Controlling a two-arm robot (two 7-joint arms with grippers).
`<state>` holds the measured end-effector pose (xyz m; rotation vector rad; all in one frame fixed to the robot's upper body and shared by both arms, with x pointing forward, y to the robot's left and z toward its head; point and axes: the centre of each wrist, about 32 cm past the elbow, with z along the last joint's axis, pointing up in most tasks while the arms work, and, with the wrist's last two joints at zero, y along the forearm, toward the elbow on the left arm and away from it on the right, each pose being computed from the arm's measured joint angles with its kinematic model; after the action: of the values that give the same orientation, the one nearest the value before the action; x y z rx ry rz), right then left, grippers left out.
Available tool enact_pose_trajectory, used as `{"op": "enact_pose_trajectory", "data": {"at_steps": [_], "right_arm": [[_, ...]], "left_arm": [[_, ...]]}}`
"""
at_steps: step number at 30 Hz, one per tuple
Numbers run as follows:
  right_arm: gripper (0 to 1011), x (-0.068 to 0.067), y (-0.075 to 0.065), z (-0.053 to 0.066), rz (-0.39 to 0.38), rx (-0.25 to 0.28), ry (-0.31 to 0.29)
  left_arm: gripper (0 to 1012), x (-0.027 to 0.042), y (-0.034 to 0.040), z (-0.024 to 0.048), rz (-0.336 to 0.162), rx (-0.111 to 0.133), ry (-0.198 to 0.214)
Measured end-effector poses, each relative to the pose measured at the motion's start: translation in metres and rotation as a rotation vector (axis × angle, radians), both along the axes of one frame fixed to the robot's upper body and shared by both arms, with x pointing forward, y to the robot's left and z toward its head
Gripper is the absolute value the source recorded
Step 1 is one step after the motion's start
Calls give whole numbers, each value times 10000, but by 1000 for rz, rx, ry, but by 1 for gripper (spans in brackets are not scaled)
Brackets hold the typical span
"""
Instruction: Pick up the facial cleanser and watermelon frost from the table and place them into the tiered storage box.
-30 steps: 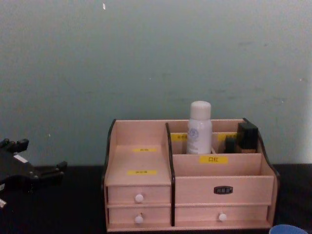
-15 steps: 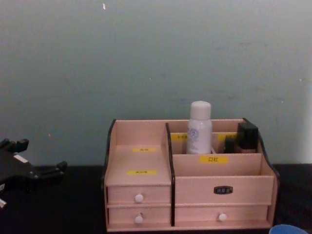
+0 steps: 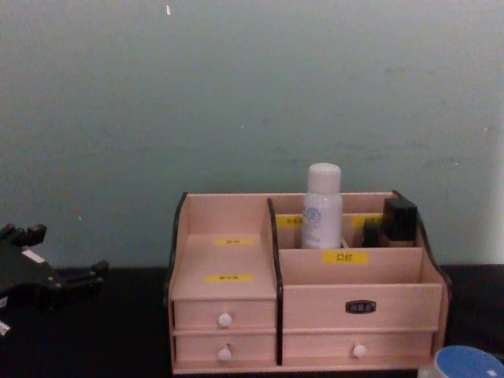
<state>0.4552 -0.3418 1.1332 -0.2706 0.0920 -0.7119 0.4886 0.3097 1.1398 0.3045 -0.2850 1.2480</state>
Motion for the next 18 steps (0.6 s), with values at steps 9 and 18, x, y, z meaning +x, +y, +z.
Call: {"op": "enact_pose_trajectory", "data": {"at_steps": [9,18], "right_arm": [[685,-11,-15,29,27,20,-28],[685,10,-6,47,54,29,-47]], "left_arm": [[1001,0,0,0,0,0,0],[1001,0,0,0,0,0,0]]}}
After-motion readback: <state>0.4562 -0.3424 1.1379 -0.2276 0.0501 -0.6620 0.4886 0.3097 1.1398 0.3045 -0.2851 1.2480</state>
